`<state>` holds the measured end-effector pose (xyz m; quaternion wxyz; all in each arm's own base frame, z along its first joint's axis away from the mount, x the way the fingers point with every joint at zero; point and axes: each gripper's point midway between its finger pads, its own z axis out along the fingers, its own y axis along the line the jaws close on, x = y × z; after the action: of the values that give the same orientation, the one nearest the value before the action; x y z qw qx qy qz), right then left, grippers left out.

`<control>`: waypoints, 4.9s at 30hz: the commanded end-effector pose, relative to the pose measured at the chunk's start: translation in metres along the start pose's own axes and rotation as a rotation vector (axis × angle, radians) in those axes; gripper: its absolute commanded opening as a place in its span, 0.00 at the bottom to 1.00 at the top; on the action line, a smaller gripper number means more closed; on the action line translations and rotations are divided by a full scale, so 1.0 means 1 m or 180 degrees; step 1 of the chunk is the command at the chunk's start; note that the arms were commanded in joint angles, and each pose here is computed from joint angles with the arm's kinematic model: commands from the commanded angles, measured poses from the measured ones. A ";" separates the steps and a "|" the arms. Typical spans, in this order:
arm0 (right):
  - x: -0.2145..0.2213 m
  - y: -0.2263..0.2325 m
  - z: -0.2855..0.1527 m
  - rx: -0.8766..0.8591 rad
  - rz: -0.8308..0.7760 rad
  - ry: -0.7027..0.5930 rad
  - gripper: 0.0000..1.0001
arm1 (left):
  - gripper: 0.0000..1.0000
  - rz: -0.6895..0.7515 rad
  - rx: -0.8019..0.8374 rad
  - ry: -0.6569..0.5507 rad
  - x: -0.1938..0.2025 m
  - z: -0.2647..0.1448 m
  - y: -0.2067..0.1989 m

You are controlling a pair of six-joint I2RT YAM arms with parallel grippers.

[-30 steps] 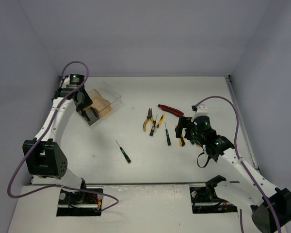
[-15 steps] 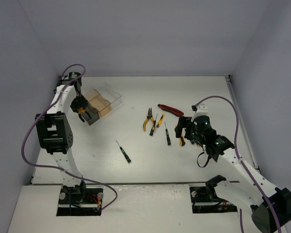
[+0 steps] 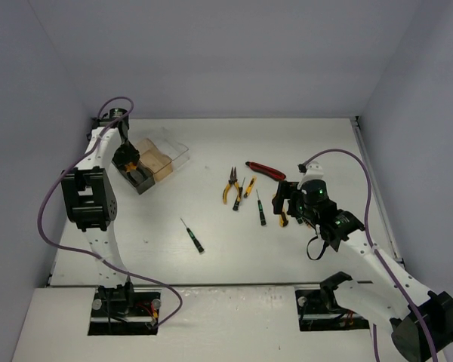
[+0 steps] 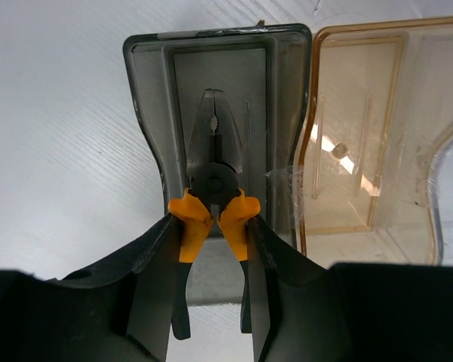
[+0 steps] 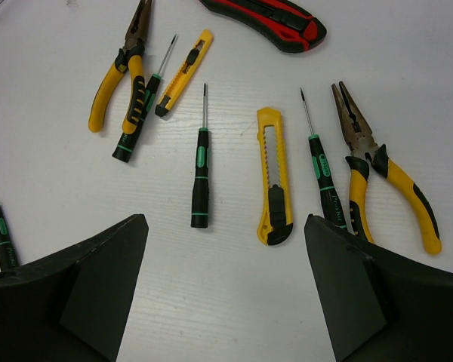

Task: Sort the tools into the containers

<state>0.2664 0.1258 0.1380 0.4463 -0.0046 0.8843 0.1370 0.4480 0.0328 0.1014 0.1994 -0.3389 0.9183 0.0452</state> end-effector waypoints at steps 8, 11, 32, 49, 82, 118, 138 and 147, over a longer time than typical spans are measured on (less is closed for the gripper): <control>-0.014 0.005 0.001 -0.0061 -0.0001 -0.0167 0.87 | 0.27 -0.0168 0.0160 -0.0146 -0.017 -0.022 -0.010; -0.015 0.004 0.002 -0.0049 -0.0004 -0.0163 0.87 | 0.41 -0.0160 0.0183 -0.0255 -0.022 -0.035 -0.007; -0.015 0.005 0.003 -0.0041 0.0011 -0.0153 0.88 | 0.69 0.1916 0.1822 -0.0526 0.122 -0.170 -0.187; 0.000 0.006 0.002 -0.0112 0.0125 -0.0057 0.88 | 0.70 0.2115 0.1780 -0.0036 0.206 -0.077 -0.290; 0.014 0.003 0.003 -0.0118 0.0189 0.0025 0.88 | 0.06 0.2320 0.0700 0.0056 0.255 -0.053 -0.135; 0.015 0.003 0.002 -0.0124 0.0160 0.0023 0.88 | 0.68 0.2739 0.1083 0.0323 0.278 -0.065 -0.117; 0.015 0.003 0.001 -0.0130 0.0171 -0.0001 0.88 | 0.70 0.2577 0.0869 0.0486 0.295 -0.050 -0.079; 0.013 0.003 0.001 -0.0135 0.0150 -0.0004 0.89 | 0.70 0.2435 0.0862 0.0455 0.296 -0.050 -0.078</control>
<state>0.2498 0.1275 0.1129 0.4178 0.0086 0.8950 0.1560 0.2744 -0.2177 0.0232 0.1256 0.0704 0.9891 -0.0303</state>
